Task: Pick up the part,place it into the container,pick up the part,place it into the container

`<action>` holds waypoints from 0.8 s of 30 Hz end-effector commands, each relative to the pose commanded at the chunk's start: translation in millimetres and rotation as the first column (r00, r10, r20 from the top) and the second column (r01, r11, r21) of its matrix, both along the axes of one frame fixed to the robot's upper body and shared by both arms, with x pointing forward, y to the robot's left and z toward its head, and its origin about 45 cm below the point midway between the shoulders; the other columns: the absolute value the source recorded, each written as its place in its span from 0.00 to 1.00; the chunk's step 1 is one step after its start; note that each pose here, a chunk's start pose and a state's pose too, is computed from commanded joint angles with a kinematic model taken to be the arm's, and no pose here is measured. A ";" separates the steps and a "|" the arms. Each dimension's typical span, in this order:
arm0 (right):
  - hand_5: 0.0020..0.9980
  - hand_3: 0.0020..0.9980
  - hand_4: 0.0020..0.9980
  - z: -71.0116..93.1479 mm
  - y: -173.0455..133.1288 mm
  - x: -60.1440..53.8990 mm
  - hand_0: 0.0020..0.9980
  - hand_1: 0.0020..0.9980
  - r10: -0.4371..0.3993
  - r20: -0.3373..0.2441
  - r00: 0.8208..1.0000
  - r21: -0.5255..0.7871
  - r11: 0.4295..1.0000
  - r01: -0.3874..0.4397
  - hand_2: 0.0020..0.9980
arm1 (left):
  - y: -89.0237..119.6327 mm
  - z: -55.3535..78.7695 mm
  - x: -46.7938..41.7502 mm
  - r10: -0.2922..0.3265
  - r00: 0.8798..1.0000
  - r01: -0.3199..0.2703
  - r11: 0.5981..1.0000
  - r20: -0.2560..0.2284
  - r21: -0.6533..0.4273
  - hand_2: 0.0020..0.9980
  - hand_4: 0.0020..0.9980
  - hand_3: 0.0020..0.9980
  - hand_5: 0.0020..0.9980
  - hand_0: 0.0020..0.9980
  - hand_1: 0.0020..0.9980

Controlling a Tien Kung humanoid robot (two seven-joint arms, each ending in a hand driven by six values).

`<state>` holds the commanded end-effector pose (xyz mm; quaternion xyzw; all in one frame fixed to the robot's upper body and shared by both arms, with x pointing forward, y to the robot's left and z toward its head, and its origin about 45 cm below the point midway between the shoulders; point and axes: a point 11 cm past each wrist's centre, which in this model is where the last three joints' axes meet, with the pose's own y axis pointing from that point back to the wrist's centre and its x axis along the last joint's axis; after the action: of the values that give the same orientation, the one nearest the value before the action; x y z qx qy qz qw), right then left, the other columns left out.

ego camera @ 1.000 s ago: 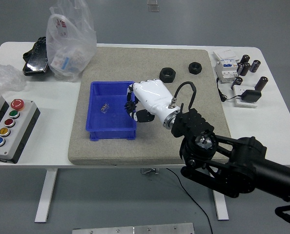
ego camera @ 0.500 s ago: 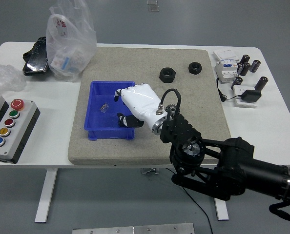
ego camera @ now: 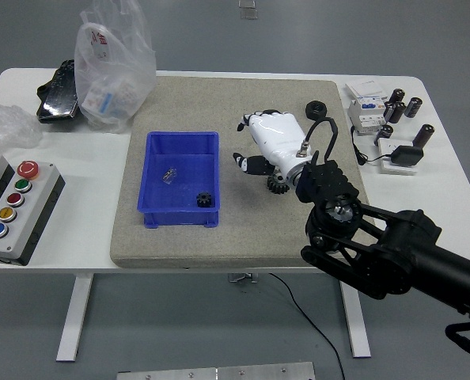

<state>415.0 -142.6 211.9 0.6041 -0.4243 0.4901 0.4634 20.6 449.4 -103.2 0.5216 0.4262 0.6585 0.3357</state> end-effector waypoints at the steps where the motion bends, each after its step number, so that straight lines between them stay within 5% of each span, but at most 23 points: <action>1: 0.50 0.79 0.90 -6.0 -5.0 1.7 0.24 0.54 -0.015 -0.022 1.000 -0.012 1.000 0.015 0.78 | 0.0 0.0 0.4 0.000 1.000 0.000 1.000 0.001 0.000 0.57 0.76 0.65 0.37 0.66 0.58; 2: 0.50 0.79 0.90 -12.9 -10.5 3.3 0.24 0.54 -0.032 -0.045 0.999 -0.026 0.999 0.031 0.78 | -0.1 0.0 0.7 -0.001 1.000 0.001 1.000 0.002 0.000 0.57 0.76 0.65 0.37 0.66 0.58; 3: 0.62 0.83 0.99 -19.5 -15.7 4.5 0.25 0.56 -0.048 -0.065 0.997 -0.039 0.998 0.045 0.80 | -0.2 0.0 1.0 -0.001 1.000 0.001 1.000 0.002 0.000 0.57 0.76 0.65 0.37 0.66 0.58; 8: 0.62 0.83 0.99 -45.7 -31.4 4.9 0.25 0.56 -0.100 -0.143 0.985 -0.100 0.991 0.086 0.80 | -0.8 -0.2 1.3 -0.003 1.000 0.003 1.000 0.002 -0.002 0.57 0.76 0.65 0.37 0.66 0.58; 9: 0.72 0.83 1.00 -49.1 -33.2 4.6 0.25 0.56 -0.106 -0.152 0.983 -0.113 0.990 0.089 0.80 | -0.9 -0.2 1.4 -0.004 1.000 0.004 1.000 0.002 -0.002 0.57 0.76 0.65 0.37 0.66 0.58; 14: 0.72 0.83 1.00 -61.3 -40.9 2.6 0.25 0.56 -0.131 -0.183 0.974 -0.169 0.980 0.100 0.80 | -0.6 -0.1 1.5 -0.004 1.000 0.004 1.000 0.002 -0.001 0.57 0.76 0.65 0.37 0.66 0.58; 15: 0.59 0.78 0.94 -62.8 -41.8 2.1 0.25 0.53 -0.135 -0.185 0.973 -0.175 0.979 0.102 0.73 | -0.6 -0.1 1.2 -0.004 1.000 0.004 1.000 0.001 -0.001 0.57 0.76 0.65 0.37 0.66 0.58; 20: 0.59 0.78 0.94 -66.2 -42.0 -0.2 0.25 0.53 -0.136 -0.182 0.974 -0.160 0.981 0.107 0.73 | -0.9 -0.4 0.3 -0.003 1.000 0.003 1.000 -0.001 -0.002 0.57 0.76 0.65 0.37 0.66 0.58; 21: 0.21 0.55 0.30 -66.7 -41.5 -0.6 0.24 0.45 -0.133 -0.182 0.974 -0.154 0.982 0.105 0.52 | -1.0 -0.4 0.4 -0.004 1.000 0.004 1.000 0.000 -0.002 0.57 0.76 0.65 0.37 0.66 0.58; 24: 0.21 0.55 0.30 -68.8 -39.7 -2.2 0.24 0.45 -0.123 -0.186 0.975 -0.145 0.985 0.097 0.52 | -1.2 -0.4 1.4 -0.005 1.000 0.005 1.000 0.002 -0.002 0.57 0.76 0.65 0.37 0.66 0.58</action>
<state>412.8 -182.2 143.1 0.5918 -0.3757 0.4300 0.5689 22.0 448.2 -103.6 0.5215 0.4253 0.6578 0.3384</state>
